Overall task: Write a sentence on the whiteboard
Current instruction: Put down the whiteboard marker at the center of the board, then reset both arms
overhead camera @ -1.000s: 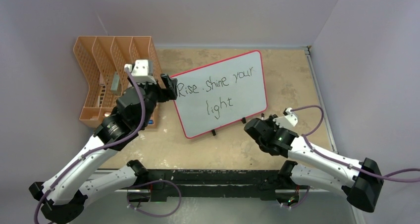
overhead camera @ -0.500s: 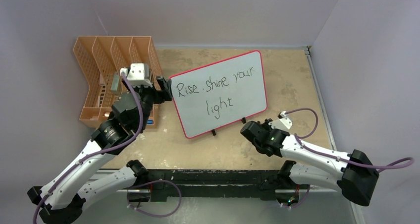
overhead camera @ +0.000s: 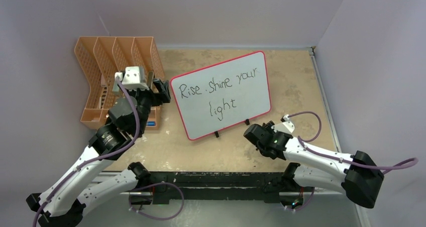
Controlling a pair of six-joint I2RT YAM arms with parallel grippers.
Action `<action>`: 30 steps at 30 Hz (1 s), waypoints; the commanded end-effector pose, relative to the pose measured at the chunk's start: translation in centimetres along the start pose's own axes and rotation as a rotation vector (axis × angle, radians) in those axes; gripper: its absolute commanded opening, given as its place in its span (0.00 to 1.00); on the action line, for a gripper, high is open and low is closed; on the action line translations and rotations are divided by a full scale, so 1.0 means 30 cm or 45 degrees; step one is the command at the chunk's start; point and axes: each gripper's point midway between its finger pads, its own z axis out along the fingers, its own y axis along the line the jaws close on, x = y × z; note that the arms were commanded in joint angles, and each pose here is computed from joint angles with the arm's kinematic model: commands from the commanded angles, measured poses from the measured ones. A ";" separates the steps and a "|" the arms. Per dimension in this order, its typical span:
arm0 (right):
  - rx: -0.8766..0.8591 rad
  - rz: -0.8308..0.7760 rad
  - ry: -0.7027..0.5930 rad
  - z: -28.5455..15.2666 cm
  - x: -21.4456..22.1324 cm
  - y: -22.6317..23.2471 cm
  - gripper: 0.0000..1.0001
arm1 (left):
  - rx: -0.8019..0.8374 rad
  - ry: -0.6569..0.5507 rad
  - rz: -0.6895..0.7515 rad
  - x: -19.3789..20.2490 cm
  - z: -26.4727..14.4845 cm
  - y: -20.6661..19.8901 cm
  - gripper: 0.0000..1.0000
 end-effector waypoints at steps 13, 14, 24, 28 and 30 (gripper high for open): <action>-0.361 -0.018 -0.434 -0.299 -0.489 0.206 0.89 | 0.010 0.078 0.048 0.069 -0.084 0.074 0.93; -0.396 -0.031 -0.480 -0.333 -0.537 0.209 0.92 | 0.024 0.080 0.051 0.078 -0.097 0.080 0.94; -0.596 0.133 -0.733 -0.545 -0.830 0.090 0.99 | 0.069 0.034 -0.027 0.151 -0.211 0.169 0.96; -0.672 0.164 -0.767 -0.573 -0.858 0.064 0.99 | 0.047 -0.040 -0.080 0.139 -0.243 0.213 0.96; -0.680 0.155 -0.781 -0.570 -0.856 0.061 0.99 | 0.065 -0.075 -0.092 0.133 -0.255 0.218 0.96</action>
